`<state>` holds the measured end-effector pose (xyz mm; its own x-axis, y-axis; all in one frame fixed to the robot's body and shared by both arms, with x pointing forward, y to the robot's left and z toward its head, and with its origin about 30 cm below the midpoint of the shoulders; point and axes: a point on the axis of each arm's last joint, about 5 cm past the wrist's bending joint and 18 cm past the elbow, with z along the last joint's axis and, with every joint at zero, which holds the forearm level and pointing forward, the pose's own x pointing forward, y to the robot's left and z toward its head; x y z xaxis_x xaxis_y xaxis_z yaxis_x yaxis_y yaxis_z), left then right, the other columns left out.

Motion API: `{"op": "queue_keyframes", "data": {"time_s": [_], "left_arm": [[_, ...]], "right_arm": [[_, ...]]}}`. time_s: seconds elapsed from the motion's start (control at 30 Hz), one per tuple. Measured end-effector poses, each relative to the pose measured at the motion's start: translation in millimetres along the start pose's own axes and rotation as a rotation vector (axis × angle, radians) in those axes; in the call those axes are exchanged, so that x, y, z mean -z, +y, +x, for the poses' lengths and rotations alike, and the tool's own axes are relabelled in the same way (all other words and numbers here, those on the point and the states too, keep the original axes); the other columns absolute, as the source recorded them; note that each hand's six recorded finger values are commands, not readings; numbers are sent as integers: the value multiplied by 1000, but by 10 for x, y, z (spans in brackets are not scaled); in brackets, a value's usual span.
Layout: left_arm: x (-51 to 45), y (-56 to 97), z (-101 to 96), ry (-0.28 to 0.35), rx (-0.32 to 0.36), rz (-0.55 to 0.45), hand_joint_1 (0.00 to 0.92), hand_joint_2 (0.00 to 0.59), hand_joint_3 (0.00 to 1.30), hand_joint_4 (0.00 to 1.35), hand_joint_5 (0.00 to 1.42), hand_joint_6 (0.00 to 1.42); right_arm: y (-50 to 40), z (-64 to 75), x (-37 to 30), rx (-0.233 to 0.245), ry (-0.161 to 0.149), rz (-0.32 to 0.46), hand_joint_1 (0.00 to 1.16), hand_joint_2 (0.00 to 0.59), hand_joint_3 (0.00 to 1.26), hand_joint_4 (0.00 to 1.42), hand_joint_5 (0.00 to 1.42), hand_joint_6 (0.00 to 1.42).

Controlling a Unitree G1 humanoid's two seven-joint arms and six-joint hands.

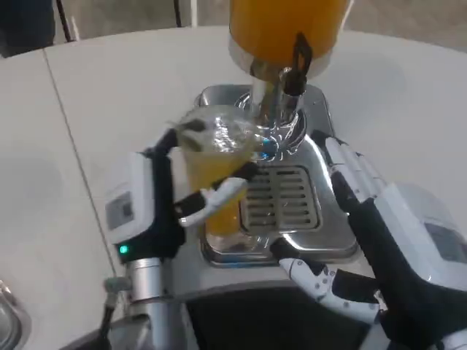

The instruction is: Grasp the cup under the faucet to collect the drink, then remove the cup.

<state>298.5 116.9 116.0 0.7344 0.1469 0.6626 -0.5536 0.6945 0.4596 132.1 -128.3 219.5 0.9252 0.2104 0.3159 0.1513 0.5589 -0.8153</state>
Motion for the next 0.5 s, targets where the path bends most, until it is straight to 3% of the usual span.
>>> {"op": "queue_keyframes", "data": {"time_s": [0.23,0.5], "left_arm": [[63,130,-15,-19,4,26,550,80,1170,1179,1424,1424],[236,368,-21,-71,48,97,550,80,1166,1170,1424,1424]], "right_arm": [[12,5,6,14,-11,-10,534,369,0,0,3,129],[65,-38,-54,15,-41,-112,519,388,0,0,0,112]]}}
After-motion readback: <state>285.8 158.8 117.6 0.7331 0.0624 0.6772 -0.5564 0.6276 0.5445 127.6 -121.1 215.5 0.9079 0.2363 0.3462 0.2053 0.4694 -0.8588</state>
